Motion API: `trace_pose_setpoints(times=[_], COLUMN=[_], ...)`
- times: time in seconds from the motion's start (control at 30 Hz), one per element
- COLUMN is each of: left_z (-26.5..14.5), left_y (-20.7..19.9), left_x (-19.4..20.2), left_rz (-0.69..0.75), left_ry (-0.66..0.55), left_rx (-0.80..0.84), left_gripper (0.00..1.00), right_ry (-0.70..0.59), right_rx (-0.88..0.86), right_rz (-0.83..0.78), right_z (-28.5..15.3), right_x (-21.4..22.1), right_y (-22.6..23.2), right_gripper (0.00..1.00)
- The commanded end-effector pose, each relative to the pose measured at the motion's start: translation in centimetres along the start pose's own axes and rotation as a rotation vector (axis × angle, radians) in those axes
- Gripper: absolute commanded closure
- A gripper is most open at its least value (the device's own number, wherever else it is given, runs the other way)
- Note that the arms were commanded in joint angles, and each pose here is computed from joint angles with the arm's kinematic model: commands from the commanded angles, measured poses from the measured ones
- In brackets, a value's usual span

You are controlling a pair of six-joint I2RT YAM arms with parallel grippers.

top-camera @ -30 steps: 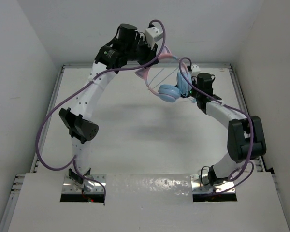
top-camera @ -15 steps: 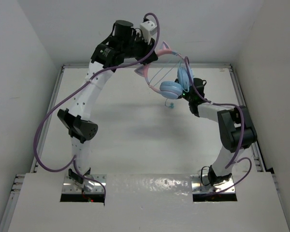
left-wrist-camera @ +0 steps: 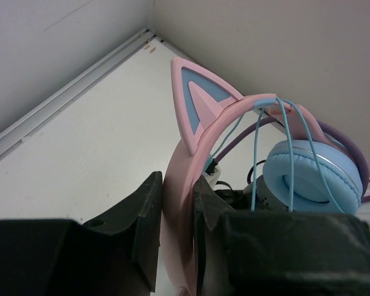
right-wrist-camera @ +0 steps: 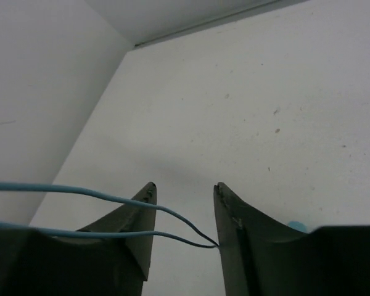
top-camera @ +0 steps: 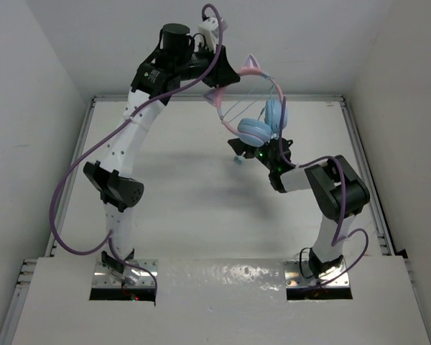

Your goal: Wrap the headphones

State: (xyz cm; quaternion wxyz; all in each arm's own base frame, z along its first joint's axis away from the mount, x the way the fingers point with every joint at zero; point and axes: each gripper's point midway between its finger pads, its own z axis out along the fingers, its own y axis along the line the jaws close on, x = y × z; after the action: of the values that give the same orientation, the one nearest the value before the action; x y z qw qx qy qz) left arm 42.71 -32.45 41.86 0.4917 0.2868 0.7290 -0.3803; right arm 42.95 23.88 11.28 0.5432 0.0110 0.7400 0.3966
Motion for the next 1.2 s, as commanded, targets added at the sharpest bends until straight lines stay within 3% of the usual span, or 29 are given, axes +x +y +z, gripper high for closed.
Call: trace_pose_setpoints(times=[0.0, 0.27, 0.43, 0.53, 0.7, 0.93, 1.17], left_z=[-3.9, -4.8, -5.5, -5.2, -4.3, -3.7, -4.2], left_y=[-6.1, -6.6, -7.1, -6.7, -5.0, -2.3, -4.5], left_x=[-7.9, -7.9, -8.7, -8.4, -7.1, -4.8, -6.7], left_rz=[0.013, 0.045, 0.052, 0.050, 0.080, 0.105, 0.051], left_ry=[-0.234, -0.227, -0.249, -0.241, -0.205, -0.131, -0.193], left_rx=[0.193, 0.189, 0.202, 0.196, 0.135, 0.006, 0.097], left_gripper=[1.00, 1.00, 1.00, 1.00, 1.00, 1.00, 1.00], right_ry=[-0.183, -0.128, -0.089, -0.199, -0.138, -0.127, -0.103], right_rx=[-0.065, 0.116, 0.291, 0.172, -0.005, -0.017, -0.048], right_rz=[0.025, -0.176, -0.185, -0.103, -0.193, -0.340, -0.357], right_z=[0.1, 0.8, -2.2, -3.7, -4.5, -6.1, -6.5], right_x=[-4.9, -6.0, -4.1, -6.8, -8.3, -11.2, -10.4], right_y=[2.5, -0.3, -4.9, -3.6, 0.8, 3.3, 3.5], right_gripper=[0.56, 0.45, 0.35, 0.33, 0.29, 0.27, 0.24])
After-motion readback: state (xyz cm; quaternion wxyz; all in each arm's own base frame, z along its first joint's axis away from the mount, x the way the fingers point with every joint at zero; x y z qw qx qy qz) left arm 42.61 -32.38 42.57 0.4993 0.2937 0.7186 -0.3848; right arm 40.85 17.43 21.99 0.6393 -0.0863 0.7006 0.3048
